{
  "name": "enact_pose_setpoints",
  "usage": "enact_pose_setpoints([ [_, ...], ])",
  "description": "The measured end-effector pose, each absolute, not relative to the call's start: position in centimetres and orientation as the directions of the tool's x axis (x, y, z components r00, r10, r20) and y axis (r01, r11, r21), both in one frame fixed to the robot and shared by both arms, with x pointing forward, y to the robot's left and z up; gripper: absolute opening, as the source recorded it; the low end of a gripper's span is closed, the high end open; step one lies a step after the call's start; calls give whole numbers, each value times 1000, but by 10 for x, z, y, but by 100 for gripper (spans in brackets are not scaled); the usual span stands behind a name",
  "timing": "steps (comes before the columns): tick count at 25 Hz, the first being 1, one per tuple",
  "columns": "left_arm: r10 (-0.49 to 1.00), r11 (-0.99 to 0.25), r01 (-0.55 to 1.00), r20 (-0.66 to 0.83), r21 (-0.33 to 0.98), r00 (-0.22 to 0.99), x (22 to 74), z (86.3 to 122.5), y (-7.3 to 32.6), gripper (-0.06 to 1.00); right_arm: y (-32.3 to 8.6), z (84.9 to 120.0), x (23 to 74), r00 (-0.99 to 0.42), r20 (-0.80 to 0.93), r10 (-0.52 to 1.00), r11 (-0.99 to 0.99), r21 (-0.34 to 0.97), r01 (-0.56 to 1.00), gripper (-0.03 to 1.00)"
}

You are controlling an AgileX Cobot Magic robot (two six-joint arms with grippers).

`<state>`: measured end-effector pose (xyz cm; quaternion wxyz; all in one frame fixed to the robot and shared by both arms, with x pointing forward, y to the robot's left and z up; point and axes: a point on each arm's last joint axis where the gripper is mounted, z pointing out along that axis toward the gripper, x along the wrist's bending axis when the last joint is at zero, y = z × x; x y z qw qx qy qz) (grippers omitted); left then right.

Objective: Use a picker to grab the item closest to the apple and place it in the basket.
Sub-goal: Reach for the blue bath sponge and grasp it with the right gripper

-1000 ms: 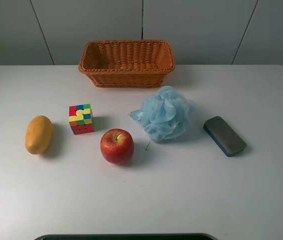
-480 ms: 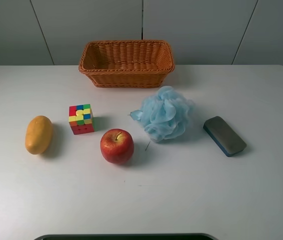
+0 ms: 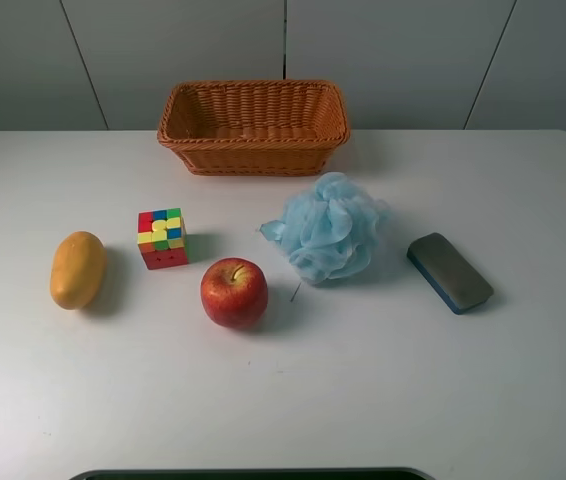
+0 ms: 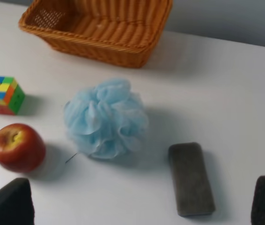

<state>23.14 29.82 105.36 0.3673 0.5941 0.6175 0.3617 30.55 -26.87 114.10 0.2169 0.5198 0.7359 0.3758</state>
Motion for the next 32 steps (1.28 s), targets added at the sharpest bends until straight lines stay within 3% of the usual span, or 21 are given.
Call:
enact_pose_setpoints([
  [7, 999, 32, 468, -24, 883, -24, 231, 1054, 298, 73, -236, 1134, 376, -540, 97, 836, 362, 641, 677, 70],
  [15, 999, 32, 468, -24, 883, -24, 231, 1054, 298, 73, -184, 1112, 440, -676, 85, 732, 531, 551, 644, 70],
  [32, 999, 32, 468, -24, 883, -24, 231, 1054, 298, 73, -107, 1008, 539, -767, 29, 641, 718, 330, 613, 70],
])
